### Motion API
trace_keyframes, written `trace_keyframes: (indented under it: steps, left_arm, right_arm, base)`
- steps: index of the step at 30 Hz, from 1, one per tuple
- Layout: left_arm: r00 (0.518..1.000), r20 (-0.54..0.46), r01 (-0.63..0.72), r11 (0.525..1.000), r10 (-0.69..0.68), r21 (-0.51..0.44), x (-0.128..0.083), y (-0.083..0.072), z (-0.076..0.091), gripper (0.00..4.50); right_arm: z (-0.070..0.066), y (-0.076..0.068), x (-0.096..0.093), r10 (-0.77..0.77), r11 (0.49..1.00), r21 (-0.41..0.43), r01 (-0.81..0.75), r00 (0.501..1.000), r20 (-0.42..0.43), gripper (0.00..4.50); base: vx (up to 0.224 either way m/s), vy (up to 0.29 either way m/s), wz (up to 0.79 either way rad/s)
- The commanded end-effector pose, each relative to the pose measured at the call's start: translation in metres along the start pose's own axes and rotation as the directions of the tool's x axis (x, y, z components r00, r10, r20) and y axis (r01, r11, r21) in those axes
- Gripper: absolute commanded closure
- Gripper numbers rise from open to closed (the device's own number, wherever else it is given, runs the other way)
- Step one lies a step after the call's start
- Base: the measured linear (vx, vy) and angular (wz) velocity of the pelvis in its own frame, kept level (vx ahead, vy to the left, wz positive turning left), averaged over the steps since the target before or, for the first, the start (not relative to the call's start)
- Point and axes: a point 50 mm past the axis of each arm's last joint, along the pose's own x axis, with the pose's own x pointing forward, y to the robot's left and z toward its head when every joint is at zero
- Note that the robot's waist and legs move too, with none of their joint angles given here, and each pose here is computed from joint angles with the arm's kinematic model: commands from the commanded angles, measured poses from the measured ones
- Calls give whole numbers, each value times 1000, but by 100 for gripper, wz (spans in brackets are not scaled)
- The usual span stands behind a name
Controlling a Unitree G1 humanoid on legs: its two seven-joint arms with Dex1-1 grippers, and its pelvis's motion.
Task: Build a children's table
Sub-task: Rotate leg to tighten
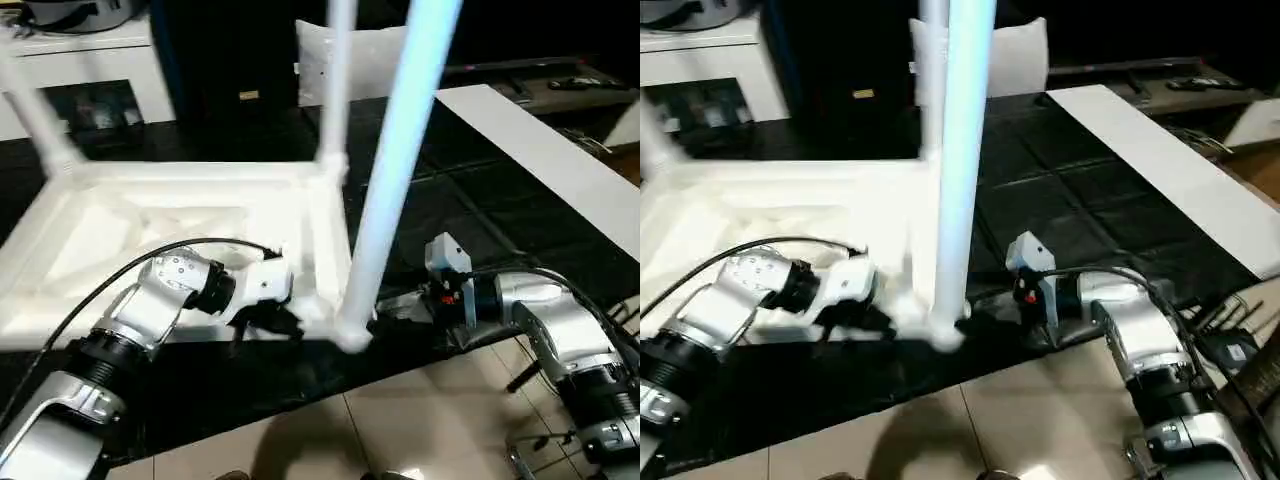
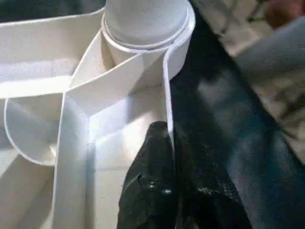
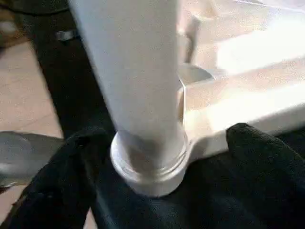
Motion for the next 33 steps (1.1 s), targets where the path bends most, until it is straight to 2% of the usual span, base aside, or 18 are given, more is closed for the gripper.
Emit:
trace_keyframes:
  steps: [1, 4, 7, 13, 20, 22, 24, 29, 31, 33]
  left_arm:
    - [996, -20, 86, 992, -84, 87, 5, -1, 12, 450]
    - [994, -21, 111, 988, -109, 106, 5, -2, 14, 450]
    - [993, -22, 120, 986, -118, 119, 6, -1, 16, 450]
    - [988, -23, 154, 975, -152, 161, 7, 2, 21, 450]
    - [988, -35, 155, 974, -152, 164, 6, 3, 20, 450]
    - [988, -37, 155, 974, -151, 164, 5, 3, 19, 450]
    - [990, -21, 142, 979, -140, 149, 5, 3, 19, 450]
    - [996, 27, 78, 994, -80, 76, 6, 5, 19, 450]
    - [998, 61, 23, 1000, -24, 14, 6, 8, 20, 450]
    - [995, 75, -65, 995, 70, -74, 6, 11, 19, 450]
  right_arm:
    - [4, 0, 2, 37, 999, -12, -37, 999, 1, 47]
    - [5, 1, 6, 70, 997, -16, -70, 998, 0, 77]
    - [5, 3, 9, 90, 996, -20, -89, 996, 1, 86]
    - [7, 9, 23, 181, 983, -23, -181, 983, 8, 145]
    - [5, 11, 25, 218, 976, 1, -218, 976, 1, 212]
    - [5, 12, 25, 224, 975, 7, -224, 975, -1, 215]
    - [4, 13, 24, 234, 972, 23, -234, 972, -2, 237]
    - [4, 19, 27, 238, 968, 74, -241, 970, 44, 243]
    - [5, 23, 31, 228, 968, 93, -235, 971, 76, 244]
    - [6, 23, 43, 139, 981, 120, -153, 984, 115, 244]
  base:
    - [0, 0, 0]
    - [0, 0, 0]
    - [0, 0, 0]
    - [0, 0, 0]
    - [0, 0, 0]
    - [0, 0, 0]
    - [0, 0, 0]
    - [0, 0, 0]
    - [0, 0, 0]
    - [0, 0, 0]
